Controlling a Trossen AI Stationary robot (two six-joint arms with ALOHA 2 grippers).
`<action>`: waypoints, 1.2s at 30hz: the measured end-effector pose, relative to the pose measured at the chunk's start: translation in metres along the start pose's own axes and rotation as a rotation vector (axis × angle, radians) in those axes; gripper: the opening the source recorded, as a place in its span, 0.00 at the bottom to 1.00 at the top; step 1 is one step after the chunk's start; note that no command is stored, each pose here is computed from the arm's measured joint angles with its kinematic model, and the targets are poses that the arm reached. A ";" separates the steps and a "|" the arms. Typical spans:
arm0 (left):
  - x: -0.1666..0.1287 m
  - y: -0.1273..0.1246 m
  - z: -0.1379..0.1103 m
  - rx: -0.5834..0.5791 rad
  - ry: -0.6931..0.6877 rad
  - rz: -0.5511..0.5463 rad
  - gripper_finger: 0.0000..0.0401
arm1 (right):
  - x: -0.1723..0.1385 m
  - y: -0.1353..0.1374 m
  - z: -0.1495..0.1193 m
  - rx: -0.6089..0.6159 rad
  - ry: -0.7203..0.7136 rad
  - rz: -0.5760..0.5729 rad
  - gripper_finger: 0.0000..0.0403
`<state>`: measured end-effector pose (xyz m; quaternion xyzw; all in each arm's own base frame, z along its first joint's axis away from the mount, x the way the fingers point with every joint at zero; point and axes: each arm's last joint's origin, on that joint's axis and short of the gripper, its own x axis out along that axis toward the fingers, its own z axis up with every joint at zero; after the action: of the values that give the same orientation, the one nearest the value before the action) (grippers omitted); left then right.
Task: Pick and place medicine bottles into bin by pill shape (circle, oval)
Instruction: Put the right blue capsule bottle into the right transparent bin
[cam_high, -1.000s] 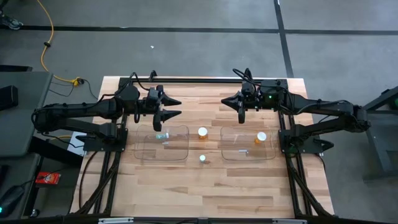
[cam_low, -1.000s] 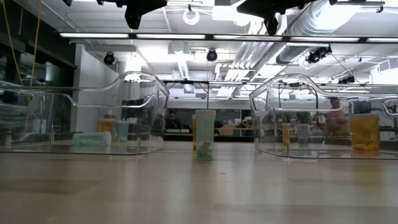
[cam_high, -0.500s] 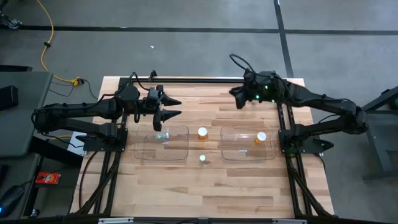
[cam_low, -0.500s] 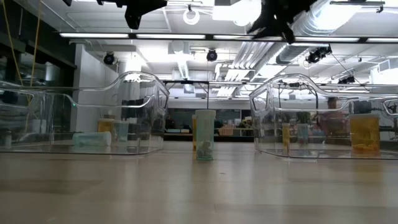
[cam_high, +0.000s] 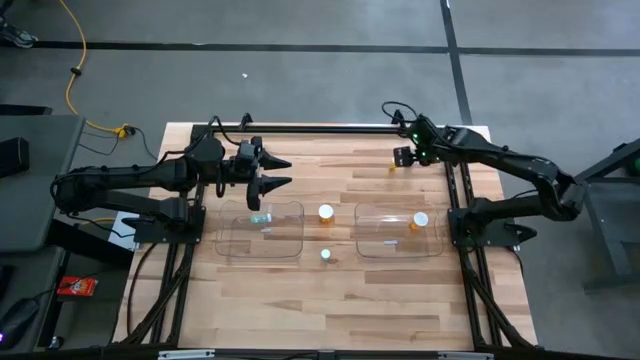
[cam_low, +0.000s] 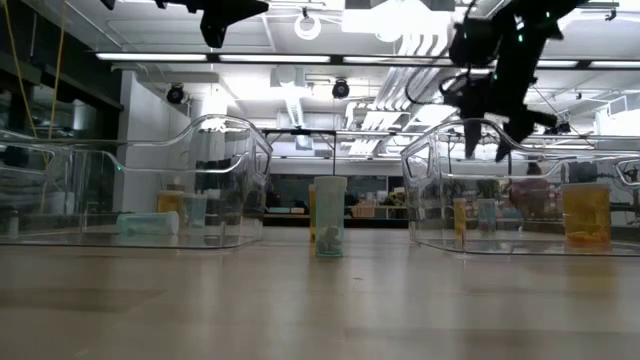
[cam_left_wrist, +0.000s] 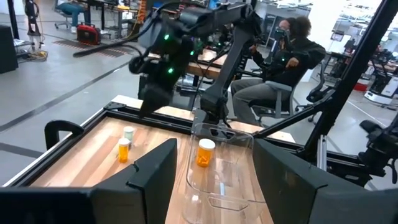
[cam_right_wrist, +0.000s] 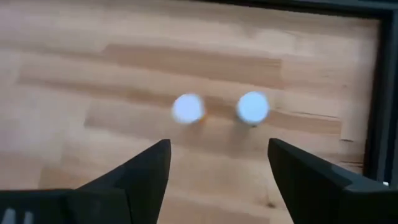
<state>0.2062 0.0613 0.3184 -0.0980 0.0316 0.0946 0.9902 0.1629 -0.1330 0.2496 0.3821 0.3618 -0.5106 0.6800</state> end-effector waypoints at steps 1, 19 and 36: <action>0.000 0.000 0.000 0.000 0.000 0.000 0.50 | 0.005 -0.004 0.001 0.033 -0.009 -0.007 0.65; 0.000 0.001 0.000 0.000 -0.005 0.031 0.50 | 0.075 -0.017 0.007 0.111 0.040 -0.105 0.54; 0.000 0.001 0.000 0.000 -0.004 0.040 0.50 | 0.090 -0.014 0.008 0.106 0.043 -0.120 0.39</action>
<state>0.2059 0.0624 0.3180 -0.0974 0.0318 0.1148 0.9881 0.1696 -0.1805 0.1722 0.4062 0.3712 -0.5603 0.6191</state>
